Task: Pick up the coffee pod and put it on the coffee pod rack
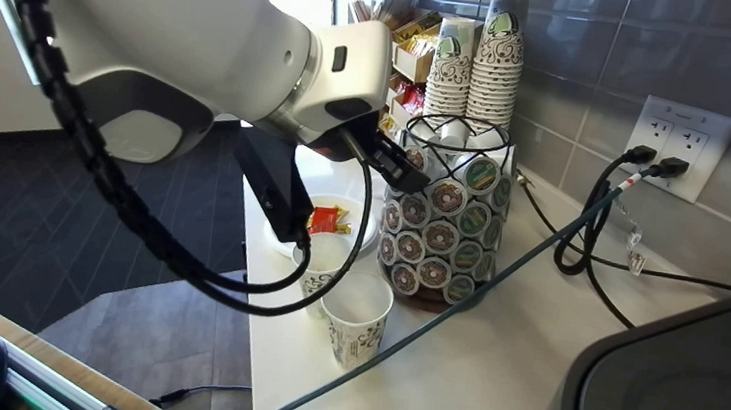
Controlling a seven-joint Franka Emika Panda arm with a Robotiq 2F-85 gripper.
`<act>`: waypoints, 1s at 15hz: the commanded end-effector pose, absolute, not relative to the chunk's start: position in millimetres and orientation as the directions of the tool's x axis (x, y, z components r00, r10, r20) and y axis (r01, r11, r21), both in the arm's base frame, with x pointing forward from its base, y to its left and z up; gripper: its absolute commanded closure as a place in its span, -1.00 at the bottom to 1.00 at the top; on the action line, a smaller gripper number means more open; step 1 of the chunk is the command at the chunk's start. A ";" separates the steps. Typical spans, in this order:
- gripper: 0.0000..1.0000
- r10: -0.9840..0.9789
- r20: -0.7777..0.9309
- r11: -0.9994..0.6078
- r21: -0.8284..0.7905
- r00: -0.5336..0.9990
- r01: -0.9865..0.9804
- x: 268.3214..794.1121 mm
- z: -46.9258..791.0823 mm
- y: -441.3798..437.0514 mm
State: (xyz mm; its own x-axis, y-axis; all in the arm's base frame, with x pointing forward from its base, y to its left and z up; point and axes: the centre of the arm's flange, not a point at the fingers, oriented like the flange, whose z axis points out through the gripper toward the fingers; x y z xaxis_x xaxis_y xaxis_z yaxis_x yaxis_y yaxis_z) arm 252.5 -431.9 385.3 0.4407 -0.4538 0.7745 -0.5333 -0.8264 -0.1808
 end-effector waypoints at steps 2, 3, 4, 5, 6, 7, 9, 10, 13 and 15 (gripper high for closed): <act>0.42 -0.454 0.788 -0.832 -0.209 0.416 -0.513 270.9 372.0 -429.5; 0.42 -0.452 0.788 -0.835 -0.210 0.417 -0.509 273.6 371.5 -428.7; 0.42 -0.448 0.790 -0.837 -0.206 0.418 -0.507 276.3 370.6 -428.0; 0.42 -0.443 0.789 -0.842 -0.203 0.425 -0.500 279.3 369.3 -426.4; 0.42 -0.438 0.790 -0.846 -0.201 0.430 -0.494 281.5 368.3 -425.3; 0.42 -0.435 0.787 -0.849 -0.197 0.437 -0.489 283.2 367.3 -423.9; 0.42 -0.433 0.781 -0.855 -0.196 0.451 -0.480 287.5 364.2 -420.9; 0.42 -0.432 0.776 -0.858 -0.198 0.460 -0.473 289.5 361.0 -419.1; 0.42 -0.426 0.772 -0.867 -0.200 0.471 -0.457 295.7 361.1 -415.9; 0.42 -0.427 0.771 -0.866 -0.199 0.473 -0.458 294.2 360.0 -417.2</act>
